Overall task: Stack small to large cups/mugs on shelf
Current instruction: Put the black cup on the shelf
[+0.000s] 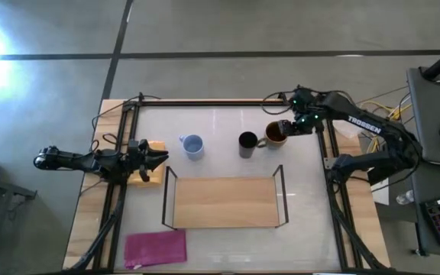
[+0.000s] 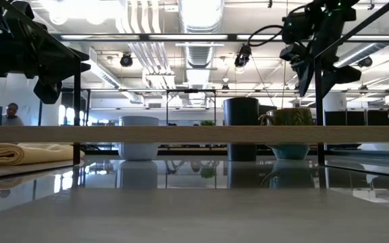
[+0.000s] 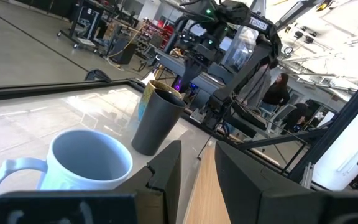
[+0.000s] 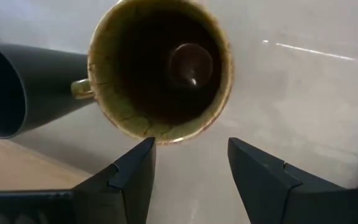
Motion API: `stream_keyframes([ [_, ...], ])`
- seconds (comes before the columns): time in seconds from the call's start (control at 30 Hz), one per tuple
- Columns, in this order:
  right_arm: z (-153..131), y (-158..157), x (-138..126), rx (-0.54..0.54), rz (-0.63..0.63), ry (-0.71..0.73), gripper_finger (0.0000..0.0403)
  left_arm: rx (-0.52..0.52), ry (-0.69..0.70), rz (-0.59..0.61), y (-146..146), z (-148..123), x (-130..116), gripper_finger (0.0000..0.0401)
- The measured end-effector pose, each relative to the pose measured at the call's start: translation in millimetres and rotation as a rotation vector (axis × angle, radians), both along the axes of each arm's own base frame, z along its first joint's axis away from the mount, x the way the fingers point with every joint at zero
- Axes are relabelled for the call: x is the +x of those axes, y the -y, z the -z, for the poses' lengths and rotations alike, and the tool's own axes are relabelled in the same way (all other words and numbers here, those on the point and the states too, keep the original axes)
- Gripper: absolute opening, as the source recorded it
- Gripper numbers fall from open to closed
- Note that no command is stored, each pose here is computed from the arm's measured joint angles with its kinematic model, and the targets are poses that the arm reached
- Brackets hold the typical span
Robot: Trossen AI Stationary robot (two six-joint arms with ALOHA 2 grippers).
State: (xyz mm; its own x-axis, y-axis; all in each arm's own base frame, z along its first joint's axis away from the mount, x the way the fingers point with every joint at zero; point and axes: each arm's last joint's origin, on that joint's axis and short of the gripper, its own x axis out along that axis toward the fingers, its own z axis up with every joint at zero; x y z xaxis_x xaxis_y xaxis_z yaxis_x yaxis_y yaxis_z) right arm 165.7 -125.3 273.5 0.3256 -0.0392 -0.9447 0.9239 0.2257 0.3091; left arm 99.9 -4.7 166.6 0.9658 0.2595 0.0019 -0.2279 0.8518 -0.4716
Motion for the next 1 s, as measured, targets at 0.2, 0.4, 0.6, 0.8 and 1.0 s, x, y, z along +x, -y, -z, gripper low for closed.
stream_keyframes([
  [0.2,-1,-23,-6,-0.051,0.139,-0.036,0.0194,0.0,0.0,0.0,0,0,0,0.0084],
  [0.4,6,-27,-12,-0.024,0.407,0.011,0.0194,0.0,0.0,0.0,0,0,0,0.0084],
  [0.6,24,-25,-6,0.041,0.521,-0.039,0.0194,0.0,0.0,0.0,0,0,0,0.0084],
  [0.8,28,-16,13,0.016,0.536,0.075,0.0194,0.0,0.0,0.0,0,0,0,0.0084],
  [1.0,37,-19,18,0.042,0.551,0.025,0.0194,0.0,0.0,0.0,0,0,0,0.0084],
])
